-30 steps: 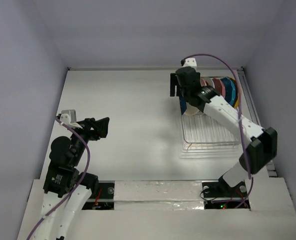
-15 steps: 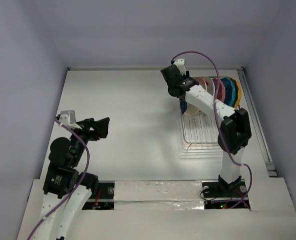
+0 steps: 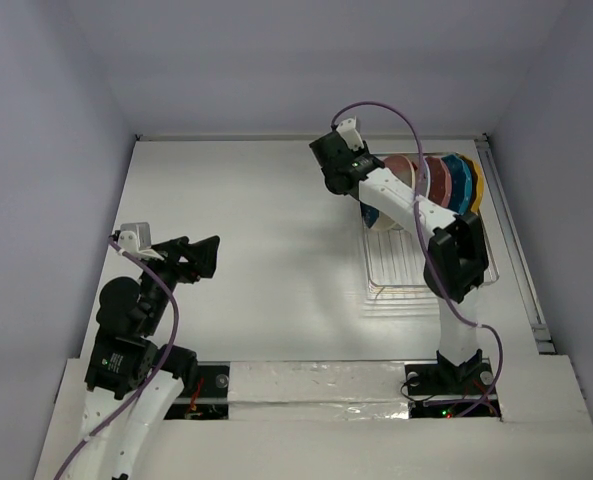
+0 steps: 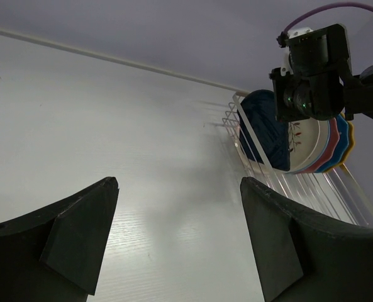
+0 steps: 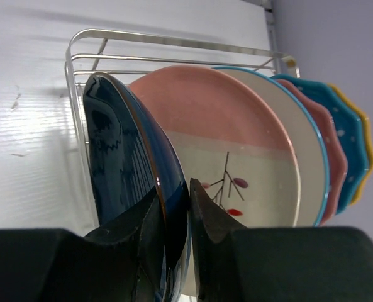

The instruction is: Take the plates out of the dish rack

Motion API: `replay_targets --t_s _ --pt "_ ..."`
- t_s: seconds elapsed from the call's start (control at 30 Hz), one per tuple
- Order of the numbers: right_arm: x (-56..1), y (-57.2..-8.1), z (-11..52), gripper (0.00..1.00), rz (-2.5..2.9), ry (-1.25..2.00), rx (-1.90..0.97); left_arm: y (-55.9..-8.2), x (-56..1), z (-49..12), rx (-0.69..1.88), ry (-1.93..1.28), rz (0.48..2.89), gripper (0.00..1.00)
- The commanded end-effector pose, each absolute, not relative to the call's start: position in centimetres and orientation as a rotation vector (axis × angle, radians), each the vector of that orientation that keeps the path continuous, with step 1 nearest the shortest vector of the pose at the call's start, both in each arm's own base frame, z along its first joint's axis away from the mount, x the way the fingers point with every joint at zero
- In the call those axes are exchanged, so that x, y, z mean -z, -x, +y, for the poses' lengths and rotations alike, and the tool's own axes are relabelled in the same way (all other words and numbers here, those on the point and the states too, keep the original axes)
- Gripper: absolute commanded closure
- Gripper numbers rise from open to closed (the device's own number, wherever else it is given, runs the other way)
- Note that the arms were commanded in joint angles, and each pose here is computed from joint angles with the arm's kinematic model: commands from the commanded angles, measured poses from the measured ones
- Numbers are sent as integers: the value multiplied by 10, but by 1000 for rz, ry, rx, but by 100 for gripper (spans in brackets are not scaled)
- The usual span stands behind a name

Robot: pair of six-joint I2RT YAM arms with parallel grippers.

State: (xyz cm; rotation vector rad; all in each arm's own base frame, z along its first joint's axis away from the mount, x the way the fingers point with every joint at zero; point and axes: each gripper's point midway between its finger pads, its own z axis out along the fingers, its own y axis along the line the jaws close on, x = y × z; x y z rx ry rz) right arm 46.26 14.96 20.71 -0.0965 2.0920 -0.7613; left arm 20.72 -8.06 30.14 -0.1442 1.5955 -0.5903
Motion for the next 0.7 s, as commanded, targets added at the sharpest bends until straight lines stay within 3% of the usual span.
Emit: replay_targets --t_s 0.0,0.23,0.43,0.53,0.67 --pt "-272 -465 146 100 1921 8 840 -205 -314 -81 607 140 1549 25" --pt "-329 -460 145 100 1804 -16 858 -205 -314 -81 606 140 1551 25" --pt "-373 -441 138 100 1741 -120 701 -205 -314 -81 606 145 1550 25" --pt "-393 -430 155 100 1729 -169 397 -206 -313 -81 605 143 1555 25" --pt "-402 -426 228 100 1708 -107 -177 -207 -312 -82 606 144 1560 25"
